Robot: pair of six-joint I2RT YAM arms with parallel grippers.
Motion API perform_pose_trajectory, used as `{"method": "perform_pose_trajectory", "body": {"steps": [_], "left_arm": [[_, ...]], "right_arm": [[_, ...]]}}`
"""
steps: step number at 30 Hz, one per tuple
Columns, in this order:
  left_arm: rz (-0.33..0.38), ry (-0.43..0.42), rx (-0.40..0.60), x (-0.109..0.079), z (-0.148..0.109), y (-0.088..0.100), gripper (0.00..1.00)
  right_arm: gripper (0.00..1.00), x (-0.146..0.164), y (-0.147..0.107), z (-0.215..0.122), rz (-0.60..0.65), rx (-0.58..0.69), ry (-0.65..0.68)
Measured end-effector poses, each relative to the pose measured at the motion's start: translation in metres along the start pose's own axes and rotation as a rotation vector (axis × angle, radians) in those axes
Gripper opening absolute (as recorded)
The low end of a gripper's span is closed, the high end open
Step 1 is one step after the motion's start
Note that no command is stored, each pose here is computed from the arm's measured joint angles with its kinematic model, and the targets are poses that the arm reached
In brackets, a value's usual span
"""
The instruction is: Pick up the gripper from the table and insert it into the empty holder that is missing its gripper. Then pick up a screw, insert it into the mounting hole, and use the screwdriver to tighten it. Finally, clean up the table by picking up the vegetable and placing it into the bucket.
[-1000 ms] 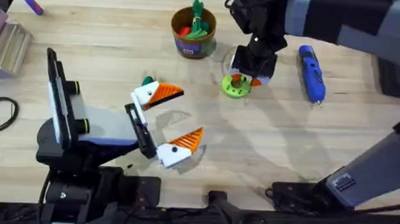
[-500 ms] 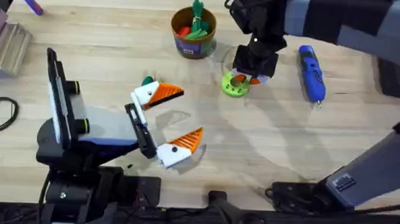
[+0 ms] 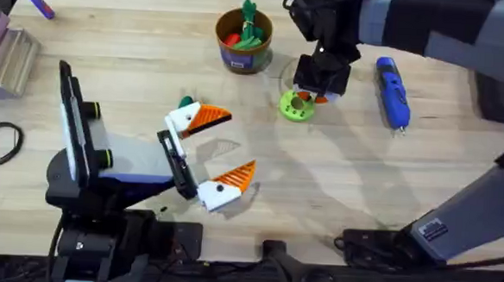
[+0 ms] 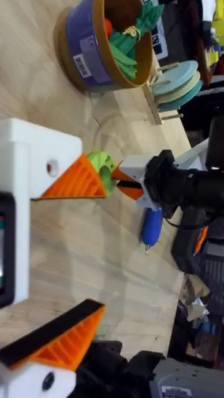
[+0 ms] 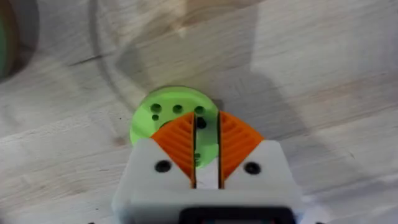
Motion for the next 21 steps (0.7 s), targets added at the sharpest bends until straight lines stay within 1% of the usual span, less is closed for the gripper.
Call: {"method": "perform_pose_trajectory", "body": {"steps": [11, 14, 19, 21], "left_arm": [[0.000, 0.000, 0.000, 0.0000, 0.0000, 0.0000, 0.985], [0.000, 0.000, 0.000, 0.0000, 0.0000, 0.0000, 0.986], [0.000, 0.000, 0.000, 0.0000, 0.0000, 0.0000, 0.985], [0.000, 0.000, 0.000, 0.0000, 0.0000, 0.0000, 0.985]], "right_arm": [[0.204, 0.0019, 0.0012, -0.0001, 0.002, -0.006, 0.009], [0.146, 0.0020, 0.0012, -0.0001, 0.001, -0.006, 0.010], [0.019, 0.0020, 0.0012, -0.0001, -0.001, -0.006, 0.010], [0.008, 0.0020, 0.0013, -0.0001, -0.002, -0.006, 0.010]]}}
Point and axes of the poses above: each hand's point on the last joint's axis, 136 mm out from that joint toward the fingers, its own z axis out along the fingers, its own x axis along the line the jaws close on, y = z × x, the point moved 4 cm from there along -z, back along the fingers, and after that the axes turned 11 degrees about z, right-handed, at the moved point
